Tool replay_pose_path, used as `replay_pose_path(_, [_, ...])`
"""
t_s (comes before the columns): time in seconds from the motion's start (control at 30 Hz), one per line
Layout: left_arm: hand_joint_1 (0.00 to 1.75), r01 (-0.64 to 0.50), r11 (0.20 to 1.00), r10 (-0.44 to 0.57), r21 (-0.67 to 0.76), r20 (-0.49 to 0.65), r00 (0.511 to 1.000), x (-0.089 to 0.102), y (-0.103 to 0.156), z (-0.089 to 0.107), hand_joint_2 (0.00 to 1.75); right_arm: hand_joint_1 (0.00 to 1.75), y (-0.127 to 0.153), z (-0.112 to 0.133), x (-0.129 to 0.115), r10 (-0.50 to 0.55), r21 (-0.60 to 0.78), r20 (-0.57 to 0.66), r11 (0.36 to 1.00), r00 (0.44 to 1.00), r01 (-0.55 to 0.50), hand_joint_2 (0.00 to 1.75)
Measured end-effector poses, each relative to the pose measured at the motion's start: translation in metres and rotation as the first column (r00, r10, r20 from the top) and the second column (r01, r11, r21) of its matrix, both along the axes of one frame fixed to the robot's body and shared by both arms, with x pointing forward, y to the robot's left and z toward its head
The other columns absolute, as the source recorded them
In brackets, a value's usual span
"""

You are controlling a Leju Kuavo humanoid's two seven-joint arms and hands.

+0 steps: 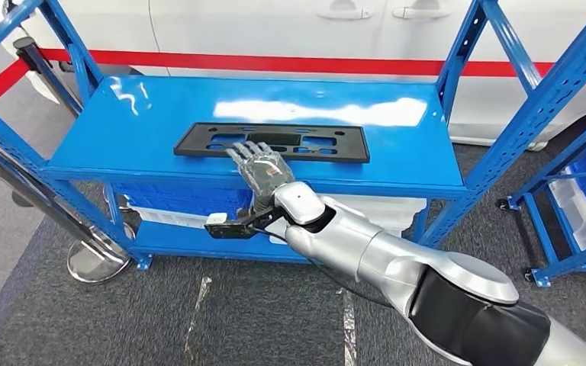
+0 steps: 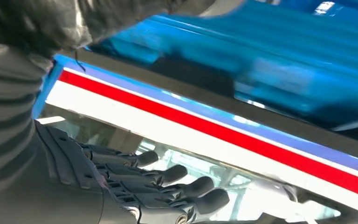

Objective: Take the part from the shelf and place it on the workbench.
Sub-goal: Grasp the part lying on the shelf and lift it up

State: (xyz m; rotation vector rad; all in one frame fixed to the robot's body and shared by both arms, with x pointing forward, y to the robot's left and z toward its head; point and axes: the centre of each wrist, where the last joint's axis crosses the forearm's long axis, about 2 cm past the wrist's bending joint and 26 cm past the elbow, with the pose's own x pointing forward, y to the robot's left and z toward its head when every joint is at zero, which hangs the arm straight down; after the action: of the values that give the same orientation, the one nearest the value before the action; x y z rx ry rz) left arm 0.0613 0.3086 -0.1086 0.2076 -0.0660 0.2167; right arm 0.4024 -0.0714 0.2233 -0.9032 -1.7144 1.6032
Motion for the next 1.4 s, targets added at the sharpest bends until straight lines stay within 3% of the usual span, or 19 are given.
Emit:
replay_pose_path(0.57, [0.0, -0.01, 1.0, 0.01, 0.003, -0.003, 1.0, 0.0, 0.0, 0.0, 0.0, 0.0, 0.0, 0.001, 0.001, -0.016, -0.015, 0.016, 1.0, 1.0, 0.017, 1.75])
replay_pose_path(1.4, [0.0, -0.016, 1.0, 0.016, 0.001, -0.006, 1.0, -0.003, 0.0, 0.0, 0.0, 0.0, -0.033, -0.002, 0.015, -0.121, -0.078, 0.019, 0.989, 0.992, 0.122, 1.75])
